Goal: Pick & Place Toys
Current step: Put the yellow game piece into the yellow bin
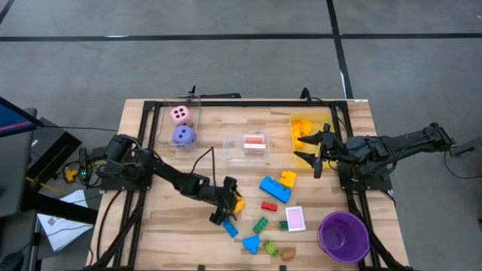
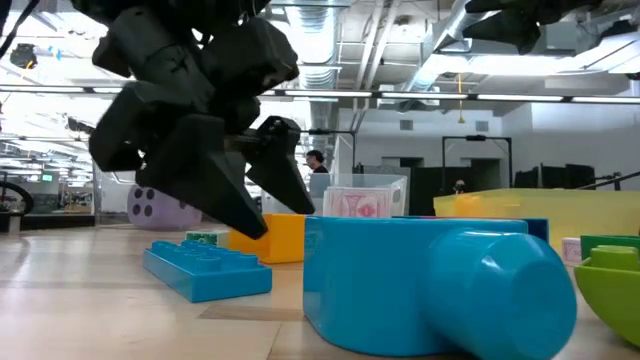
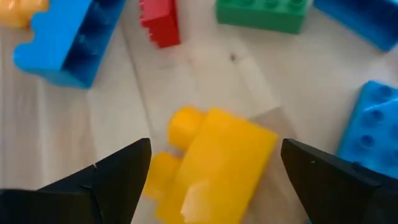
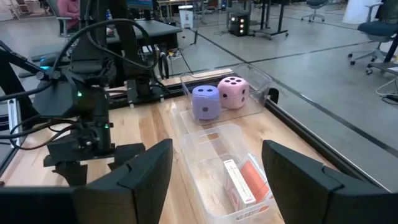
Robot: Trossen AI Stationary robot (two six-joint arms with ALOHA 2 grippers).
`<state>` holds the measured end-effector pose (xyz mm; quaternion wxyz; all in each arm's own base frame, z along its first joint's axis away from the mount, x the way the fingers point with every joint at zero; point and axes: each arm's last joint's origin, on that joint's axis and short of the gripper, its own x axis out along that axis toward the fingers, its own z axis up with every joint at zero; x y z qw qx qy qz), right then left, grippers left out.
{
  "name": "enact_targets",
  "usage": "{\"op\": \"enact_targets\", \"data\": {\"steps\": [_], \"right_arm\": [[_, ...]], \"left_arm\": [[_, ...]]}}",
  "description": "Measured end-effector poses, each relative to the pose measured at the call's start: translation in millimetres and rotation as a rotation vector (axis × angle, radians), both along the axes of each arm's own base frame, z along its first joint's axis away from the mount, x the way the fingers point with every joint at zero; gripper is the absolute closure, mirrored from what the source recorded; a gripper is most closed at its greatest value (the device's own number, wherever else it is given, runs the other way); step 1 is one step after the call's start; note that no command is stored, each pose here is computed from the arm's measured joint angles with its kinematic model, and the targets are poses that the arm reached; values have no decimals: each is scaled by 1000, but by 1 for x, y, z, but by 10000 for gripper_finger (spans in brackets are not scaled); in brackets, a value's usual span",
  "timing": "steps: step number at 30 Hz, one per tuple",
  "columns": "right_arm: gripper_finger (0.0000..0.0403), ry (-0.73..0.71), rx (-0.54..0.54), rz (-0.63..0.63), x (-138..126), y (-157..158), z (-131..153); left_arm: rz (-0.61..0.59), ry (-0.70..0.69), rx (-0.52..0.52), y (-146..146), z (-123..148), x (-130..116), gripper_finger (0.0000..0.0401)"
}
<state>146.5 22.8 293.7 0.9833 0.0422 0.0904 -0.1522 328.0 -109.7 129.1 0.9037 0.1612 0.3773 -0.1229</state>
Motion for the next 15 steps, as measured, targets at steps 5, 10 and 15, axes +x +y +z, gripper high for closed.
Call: {"op": "enact_targets", "data": {"steps": [5, 10, 15], "right_arm": [[163, 0, 0, 0, 0, 0, 0], [163, 0, -2, 1, 0, 0, 0], [163, 4, -3, 1, 0, 0, 0]], "left_arm": [[-33, 34, -19, 10, -2, 1, 49], [-9, 42, -20, 21, -2, 4, 48], [39, 49, -70, 19, -2, 4, 48]]}}
